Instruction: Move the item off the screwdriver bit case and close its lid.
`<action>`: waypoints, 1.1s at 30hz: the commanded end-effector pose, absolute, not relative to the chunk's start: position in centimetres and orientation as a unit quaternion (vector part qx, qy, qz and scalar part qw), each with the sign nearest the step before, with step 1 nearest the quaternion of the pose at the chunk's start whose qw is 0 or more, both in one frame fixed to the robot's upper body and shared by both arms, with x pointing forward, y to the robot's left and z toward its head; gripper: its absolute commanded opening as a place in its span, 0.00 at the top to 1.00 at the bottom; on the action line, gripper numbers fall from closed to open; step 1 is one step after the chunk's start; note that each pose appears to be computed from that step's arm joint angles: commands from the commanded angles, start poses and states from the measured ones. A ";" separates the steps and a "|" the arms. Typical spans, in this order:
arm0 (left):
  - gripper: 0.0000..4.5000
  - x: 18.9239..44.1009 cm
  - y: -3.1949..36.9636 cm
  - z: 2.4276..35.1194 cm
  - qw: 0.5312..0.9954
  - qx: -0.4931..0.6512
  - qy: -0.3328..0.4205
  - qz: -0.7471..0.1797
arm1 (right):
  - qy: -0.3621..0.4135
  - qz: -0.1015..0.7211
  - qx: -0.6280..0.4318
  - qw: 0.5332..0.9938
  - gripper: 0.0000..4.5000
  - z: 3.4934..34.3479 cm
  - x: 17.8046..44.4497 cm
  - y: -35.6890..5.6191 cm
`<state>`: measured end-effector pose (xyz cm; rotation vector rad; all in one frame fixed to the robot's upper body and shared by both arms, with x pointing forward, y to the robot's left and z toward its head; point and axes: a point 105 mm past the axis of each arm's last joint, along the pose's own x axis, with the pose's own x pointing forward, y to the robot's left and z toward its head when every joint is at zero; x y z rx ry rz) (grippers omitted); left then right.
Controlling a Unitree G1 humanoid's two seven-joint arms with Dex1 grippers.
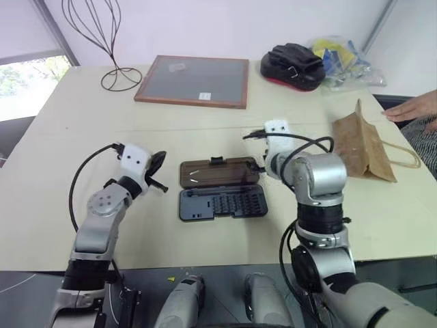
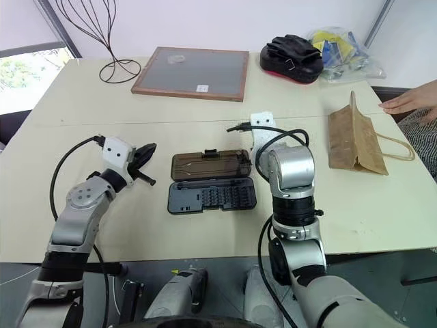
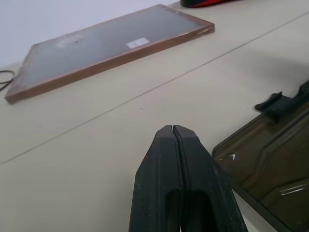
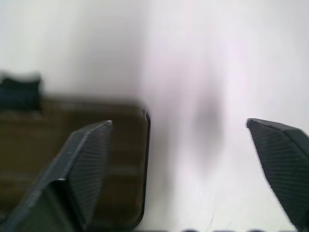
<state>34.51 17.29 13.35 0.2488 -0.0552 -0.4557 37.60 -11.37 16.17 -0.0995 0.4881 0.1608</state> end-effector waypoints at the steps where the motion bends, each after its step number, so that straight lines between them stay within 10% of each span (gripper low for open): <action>1: 1.00 33.9 16.2 15.7 0.955 0.111 -0.057 -0.267 | 0.135 0.122 -0.033 0.983 0.01 20.0 38.0 -10.9; 23: 1.00 27.0 13.1 12.2 0.852 0.123 0.085 -0.503 | 0.048 0.220 -0.169 0.959 0.01 22.2 40.5 -12.0; 33: 1.00 26.8 13.8 8.3 0.843 0.125 0.139 -0.505 | 0.110 0.505 -0.332 0.789 0.01 21.0 38.4 -8.4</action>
